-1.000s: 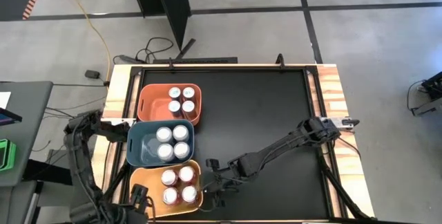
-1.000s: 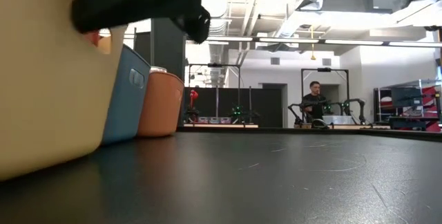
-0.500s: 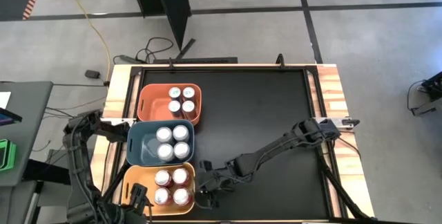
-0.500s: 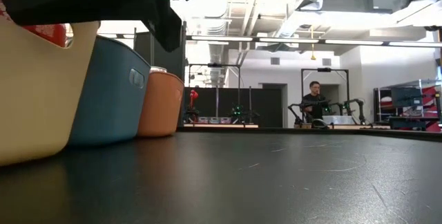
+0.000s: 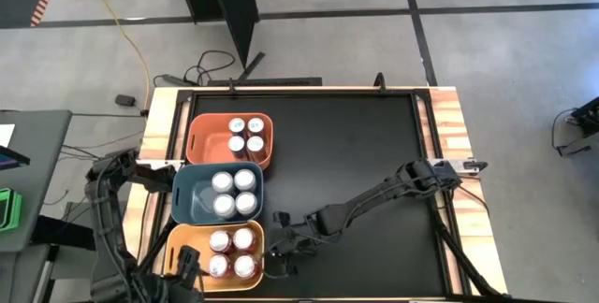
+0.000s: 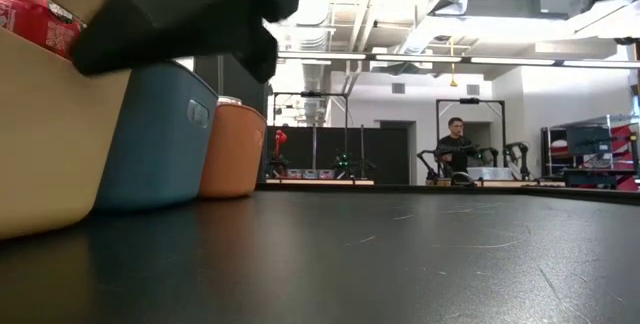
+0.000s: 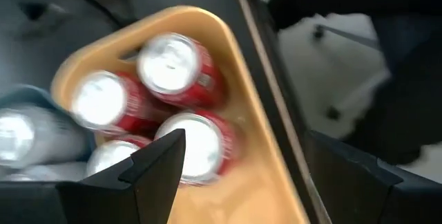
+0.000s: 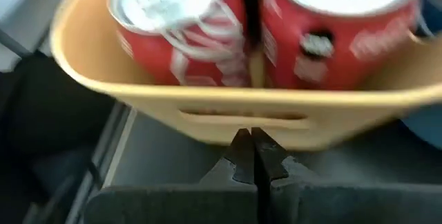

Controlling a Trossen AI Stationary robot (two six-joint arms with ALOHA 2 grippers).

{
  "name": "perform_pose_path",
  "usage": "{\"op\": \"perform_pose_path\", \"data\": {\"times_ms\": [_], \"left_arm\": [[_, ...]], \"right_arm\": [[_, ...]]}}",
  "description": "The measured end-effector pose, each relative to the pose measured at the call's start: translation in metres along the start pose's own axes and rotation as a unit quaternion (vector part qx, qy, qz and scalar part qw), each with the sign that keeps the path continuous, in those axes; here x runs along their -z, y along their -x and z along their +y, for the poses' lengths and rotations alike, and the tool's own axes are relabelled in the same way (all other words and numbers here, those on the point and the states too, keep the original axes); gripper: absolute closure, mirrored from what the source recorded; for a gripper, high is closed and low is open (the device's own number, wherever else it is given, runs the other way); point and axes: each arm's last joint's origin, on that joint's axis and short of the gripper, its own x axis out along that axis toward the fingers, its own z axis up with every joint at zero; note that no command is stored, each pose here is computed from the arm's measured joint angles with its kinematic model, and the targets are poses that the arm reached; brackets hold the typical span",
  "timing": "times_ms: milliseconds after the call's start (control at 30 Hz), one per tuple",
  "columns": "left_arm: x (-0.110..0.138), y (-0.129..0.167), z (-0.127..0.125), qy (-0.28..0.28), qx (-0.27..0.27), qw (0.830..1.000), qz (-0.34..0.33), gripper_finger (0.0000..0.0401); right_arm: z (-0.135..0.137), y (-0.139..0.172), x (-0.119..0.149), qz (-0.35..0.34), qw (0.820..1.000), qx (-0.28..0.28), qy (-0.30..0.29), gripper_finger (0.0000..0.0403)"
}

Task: Sort soda cans
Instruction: Return to Home Position

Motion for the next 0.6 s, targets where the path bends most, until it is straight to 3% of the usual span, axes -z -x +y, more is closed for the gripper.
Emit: {"op": "perform_pose_path", "data": {"times_ms": [233,367,467,600], "left_arm": [[-0.002,0.000,0.006,-0.019,-0.079,0.995,-0.057,0.0116],[-0.003,0.001,0.007,-0.025,-0.102,0.991,-0.081,0.0122],[-0.002,0.002,0.006,-0.030,-0.120,0.987,-0.106,0.0151],[0.004,-0.005,0.001,-0.035,-0.131,0.983,-0.122,0.0232]], "right_arm": [[0.002,0.013,0.006,0.065,0.998,0.018,0.010,0.0403],[0.016,0.029,-0.001,0.050,0.997,0.035,0.055,0.0403],[0.030,0.047,-0.009,0.025,0.994,0.048,0.092,0.0403],[0.047,0.073,-0.021,-0.008,0.989,0.065,0.133,0.0403]]}}
